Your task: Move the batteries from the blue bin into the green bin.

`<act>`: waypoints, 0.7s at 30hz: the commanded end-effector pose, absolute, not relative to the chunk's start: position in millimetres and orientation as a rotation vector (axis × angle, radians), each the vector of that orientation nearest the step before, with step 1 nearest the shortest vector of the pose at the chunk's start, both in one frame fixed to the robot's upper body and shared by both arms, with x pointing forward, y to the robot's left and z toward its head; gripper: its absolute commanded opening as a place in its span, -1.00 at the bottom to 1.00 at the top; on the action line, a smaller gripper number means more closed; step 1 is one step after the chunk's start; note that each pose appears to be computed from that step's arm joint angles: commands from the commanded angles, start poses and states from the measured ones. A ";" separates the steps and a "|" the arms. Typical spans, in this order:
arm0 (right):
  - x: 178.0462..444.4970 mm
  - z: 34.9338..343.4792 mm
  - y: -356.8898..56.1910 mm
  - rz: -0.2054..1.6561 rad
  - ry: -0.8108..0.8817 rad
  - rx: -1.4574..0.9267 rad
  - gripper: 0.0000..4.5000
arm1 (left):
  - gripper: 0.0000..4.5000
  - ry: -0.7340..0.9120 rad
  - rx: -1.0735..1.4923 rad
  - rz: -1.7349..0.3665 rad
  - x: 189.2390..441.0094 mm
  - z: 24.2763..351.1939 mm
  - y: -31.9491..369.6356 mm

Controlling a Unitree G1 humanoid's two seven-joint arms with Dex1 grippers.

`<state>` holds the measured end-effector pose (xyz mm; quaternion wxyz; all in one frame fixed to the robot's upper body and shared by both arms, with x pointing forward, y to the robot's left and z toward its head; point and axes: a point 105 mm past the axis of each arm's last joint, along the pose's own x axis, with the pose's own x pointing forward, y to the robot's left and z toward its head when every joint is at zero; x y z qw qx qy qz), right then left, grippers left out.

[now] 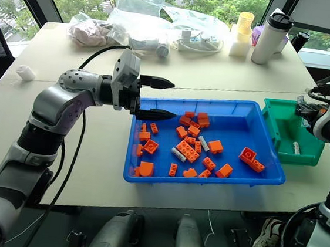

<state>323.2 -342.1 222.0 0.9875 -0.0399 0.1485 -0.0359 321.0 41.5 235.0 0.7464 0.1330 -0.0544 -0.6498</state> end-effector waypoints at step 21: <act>312.3 247.8 -239.5 0.507 0.218 -0.316 0.59 | 1.00 -0.045 0.397 -1.457 301.7 228.9 68.3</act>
